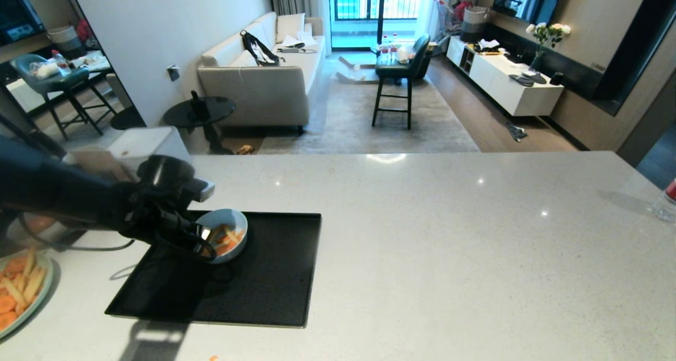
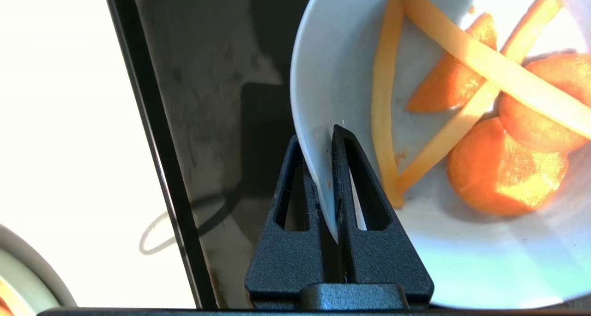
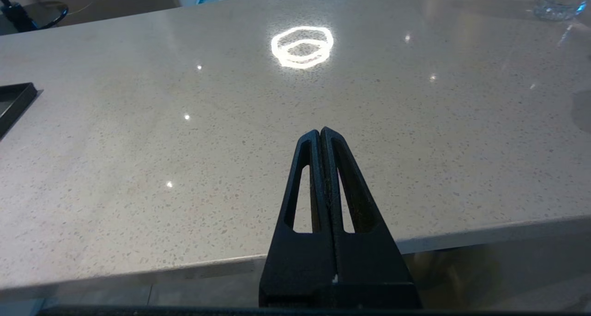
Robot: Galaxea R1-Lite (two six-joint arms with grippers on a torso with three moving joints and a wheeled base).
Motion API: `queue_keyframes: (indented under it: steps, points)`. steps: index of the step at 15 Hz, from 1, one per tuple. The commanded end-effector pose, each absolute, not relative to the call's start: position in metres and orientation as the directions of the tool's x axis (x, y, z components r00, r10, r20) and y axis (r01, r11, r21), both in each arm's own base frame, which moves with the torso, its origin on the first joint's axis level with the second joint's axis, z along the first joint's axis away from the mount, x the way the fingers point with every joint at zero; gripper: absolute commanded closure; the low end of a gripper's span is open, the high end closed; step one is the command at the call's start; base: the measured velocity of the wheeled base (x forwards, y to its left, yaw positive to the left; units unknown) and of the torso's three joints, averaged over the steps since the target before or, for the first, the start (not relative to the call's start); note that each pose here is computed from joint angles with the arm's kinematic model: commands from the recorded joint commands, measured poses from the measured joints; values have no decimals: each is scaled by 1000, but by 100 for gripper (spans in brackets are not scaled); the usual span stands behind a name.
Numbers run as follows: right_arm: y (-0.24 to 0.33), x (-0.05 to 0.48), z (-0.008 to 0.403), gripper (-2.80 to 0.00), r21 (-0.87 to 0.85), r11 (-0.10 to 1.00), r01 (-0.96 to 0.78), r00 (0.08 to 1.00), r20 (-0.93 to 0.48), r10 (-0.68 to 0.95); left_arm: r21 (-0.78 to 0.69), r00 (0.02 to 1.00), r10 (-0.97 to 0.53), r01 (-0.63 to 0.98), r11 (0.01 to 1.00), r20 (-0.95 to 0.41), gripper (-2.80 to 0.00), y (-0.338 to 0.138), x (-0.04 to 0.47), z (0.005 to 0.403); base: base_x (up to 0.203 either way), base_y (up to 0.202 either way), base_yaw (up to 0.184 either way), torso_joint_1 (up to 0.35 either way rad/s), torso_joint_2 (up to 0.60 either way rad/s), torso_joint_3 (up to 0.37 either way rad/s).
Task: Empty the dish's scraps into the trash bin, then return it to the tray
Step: Pick up the bowl with leftover food, then move the bowl over the trash can
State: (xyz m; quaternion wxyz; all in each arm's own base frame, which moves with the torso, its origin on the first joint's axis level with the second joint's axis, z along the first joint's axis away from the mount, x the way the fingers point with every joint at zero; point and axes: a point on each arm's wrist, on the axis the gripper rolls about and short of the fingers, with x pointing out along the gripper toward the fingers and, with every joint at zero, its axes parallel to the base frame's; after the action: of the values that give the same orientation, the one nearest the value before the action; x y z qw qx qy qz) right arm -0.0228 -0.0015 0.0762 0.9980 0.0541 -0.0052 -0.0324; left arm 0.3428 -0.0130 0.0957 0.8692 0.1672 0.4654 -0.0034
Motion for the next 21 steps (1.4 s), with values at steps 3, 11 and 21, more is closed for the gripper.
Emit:
queue_keyframes:
  steps: [3, 11, 21]
  points:
    - [-1, -23, 76, 0, 109, 992, 63, 998, 8, -65, 258, 571, 150, 112, 960, -807, 0, -12, 316, 107, 0, 0, 0, 0, 0, 0]
    - [-2, -23, 76, 0, 109, 992, 64, 998, 8, -65, 140, 594, 167, -91, 986, -787, 0, 1, 272, 128, 0, 0, 0, 0, 0, 0]
    - [-1, -23, 76, 0, 109, 992, 63, 998, 8, -64, 32, 652, 146, -183, 983, -744, 0, 2, 187, 146, 0, 0, 0, 0, 0, 0]
